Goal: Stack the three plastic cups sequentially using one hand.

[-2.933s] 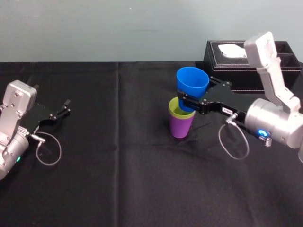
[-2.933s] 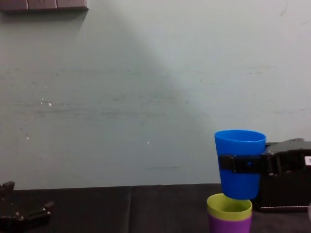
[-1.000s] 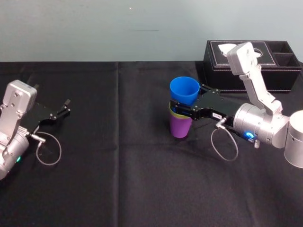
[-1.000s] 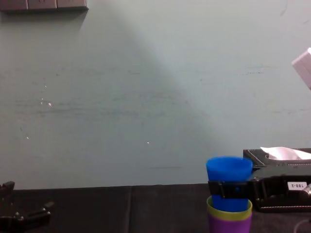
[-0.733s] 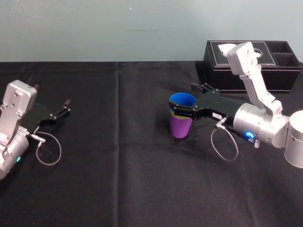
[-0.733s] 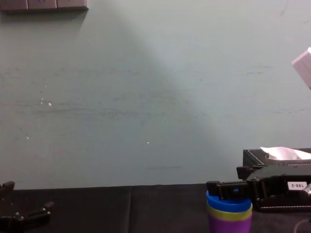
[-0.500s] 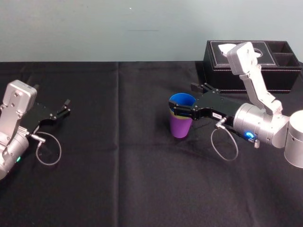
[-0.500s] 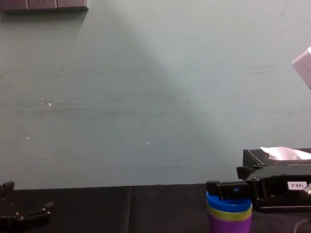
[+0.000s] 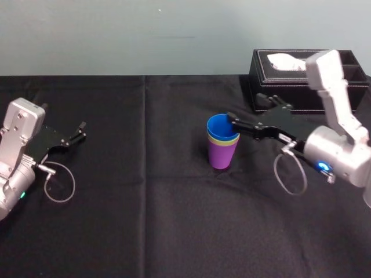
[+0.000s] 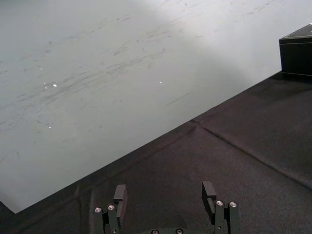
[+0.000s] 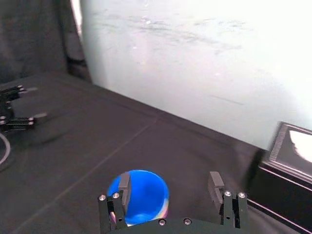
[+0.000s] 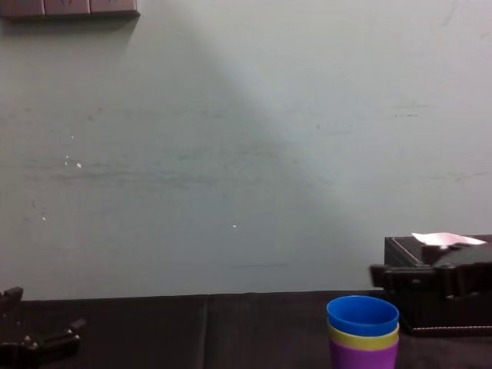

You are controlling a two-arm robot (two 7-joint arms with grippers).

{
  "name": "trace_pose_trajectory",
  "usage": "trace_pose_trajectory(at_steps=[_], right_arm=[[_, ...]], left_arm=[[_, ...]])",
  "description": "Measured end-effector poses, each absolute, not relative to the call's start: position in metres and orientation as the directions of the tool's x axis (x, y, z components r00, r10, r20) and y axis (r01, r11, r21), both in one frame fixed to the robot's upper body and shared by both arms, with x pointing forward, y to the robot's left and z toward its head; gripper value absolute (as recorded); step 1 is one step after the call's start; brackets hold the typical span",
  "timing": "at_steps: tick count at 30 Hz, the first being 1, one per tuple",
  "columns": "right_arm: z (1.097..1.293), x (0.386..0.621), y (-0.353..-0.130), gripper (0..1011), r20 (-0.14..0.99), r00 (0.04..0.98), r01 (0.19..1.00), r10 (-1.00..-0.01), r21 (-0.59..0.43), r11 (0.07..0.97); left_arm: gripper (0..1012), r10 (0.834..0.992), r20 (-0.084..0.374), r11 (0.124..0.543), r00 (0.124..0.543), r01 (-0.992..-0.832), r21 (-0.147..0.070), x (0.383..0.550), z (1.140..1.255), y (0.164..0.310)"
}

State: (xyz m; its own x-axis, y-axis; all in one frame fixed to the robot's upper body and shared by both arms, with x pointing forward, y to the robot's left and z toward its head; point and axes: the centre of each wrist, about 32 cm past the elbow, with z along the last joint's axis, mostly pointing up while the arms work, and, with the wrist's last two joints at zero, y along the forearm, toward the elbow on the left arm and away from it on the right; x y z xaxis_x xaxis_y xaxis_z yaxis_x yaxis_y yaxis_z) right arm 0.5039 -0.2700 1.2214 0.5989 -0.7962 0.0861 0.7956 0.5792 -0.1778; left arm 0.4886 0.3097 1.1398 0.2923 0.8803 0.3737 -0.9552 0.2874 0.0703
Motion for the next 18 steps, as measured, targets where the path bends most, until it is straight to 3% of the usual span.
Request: trace_pose_trajectory(at_steps=[10,18], right_arm=[[1.209,0.474,-0.303,1000,0.115,0.469,0.88,-0.876,-0.142,0.452],[1.195,0.466,-0.322,1000,0.121,0.403,0.91,-0.907,-0.162,0.382]], left_arm=[[1011,0.88,0.374,0.287,0.292,-0.955,0.07,0.489,1.14,0.31],[1011,0.88,0.374,0.287,0.292,-0.955,0.07,0.489,1.14,0.31]])
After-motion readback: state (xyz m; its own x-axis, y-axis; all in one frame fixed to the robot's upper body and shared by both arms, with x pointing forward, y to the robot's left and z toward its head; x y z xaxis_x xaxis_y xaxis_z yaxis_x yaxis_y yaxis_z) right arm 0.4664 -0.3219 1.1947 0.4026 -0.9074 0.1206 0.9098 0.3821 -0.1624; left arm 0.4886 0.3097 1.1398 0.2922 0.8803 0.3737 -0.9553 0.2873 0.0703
